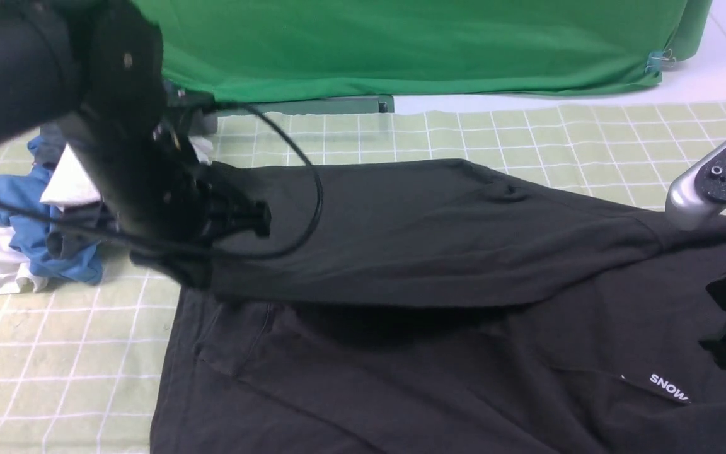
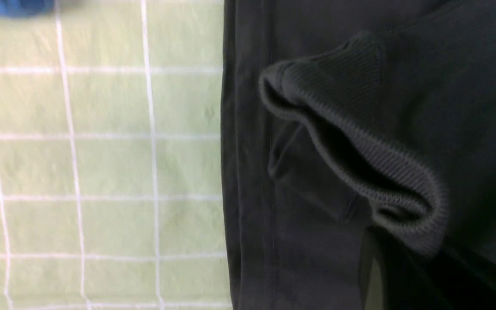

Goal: Fold a long-sleeved shirt over a green coffee tablecloth.
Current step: 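Fold the left side of the dark shirt inward over its body with the left gripper, then grasp the near edge of the shirt at its hem and shoulder corners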

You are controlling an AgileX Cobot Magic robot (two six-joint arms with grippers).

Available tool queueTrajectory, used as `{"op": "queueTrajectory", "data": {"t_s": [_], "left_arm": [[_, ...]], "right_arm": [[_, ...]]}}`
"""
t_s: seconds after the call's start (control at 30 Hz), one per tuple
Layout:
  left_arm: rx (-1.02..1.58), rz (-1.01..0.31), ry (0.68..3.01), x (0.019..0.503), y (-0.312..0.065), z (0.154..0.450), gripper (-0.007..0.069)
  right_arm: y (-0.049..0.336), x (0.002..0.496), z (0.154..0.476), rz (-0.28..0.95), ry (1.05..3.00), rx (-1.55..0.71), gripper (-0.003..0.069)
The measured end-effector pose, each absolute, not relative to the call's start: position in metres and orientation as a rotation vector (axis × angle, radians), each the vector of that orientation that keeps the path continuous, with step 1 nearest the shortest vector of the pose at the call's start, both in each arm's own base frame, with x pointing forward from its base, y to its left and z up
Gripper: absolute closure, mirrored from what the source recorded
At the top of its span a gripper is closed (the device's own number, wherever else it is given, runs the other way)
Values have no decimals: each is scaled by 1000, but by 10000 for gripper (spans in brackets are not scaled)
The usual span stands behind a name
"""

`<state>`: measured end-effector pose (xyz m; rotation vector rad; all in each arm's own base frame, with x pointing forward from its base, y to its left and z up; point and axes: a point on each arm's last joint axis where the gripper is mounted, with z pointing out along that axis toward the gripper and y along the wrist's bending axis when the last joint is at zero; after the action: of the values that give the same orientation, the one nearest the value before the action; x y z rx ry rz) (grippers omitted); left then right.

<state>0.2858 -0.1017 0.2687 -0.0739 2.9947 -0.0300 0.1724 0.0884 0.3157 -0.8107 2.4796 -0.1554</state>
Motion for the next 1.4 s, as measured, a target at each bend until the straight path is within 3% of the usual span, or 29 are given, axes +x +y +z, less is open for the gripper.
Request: {"op": "queueTrajectory", "data": {"t_s": [0.2, 0.37, 0.73, 0.87, 0.97, 1.0, 1.07, 1.13, 1.23, 1.4], "left_arm": [[-107, -12, 3087, 269, -103, 239, 591], [-112, -4, 3112, 264, -102, 232, 562], [-74, 3, 3123, 263, -102, 232, 172], [-33, 0, 3118, 259, -100, 238, 114], [6, -15, 3092, 256, -99, 247, 142], [31, -27, 3075, 254, -98, 252, 183], [62, -53, 3047, 248, -98, 261, 291], [101, -66, 3021, 239, -98, 270, 447], [128, -84, 3018, 223, -97, 274, 574], [98, -132, 3131, 182, -96, 251, 608]], "right_arm": [[89, 173, 316, -152, 2477, -810, 655], [90, 174, 317, -143, 2459, -808, 652], [89, 176, 318, -140, 2439, -792, 641], [71, 190, 319, -167, 2458, -654, 641], [61, 201, 318, -165, 2512, -592, 641], [55, 209, 316, -143, 2567, -594, 641], [50, 220, 311, -67, 2662, -586, 641], [47, 229, 304, 21, 2746, -567, 641], [46, 234, 296, 63, 2797, -570, 641], [48, 230, 295, 97, 2821, -576, 641]]}}
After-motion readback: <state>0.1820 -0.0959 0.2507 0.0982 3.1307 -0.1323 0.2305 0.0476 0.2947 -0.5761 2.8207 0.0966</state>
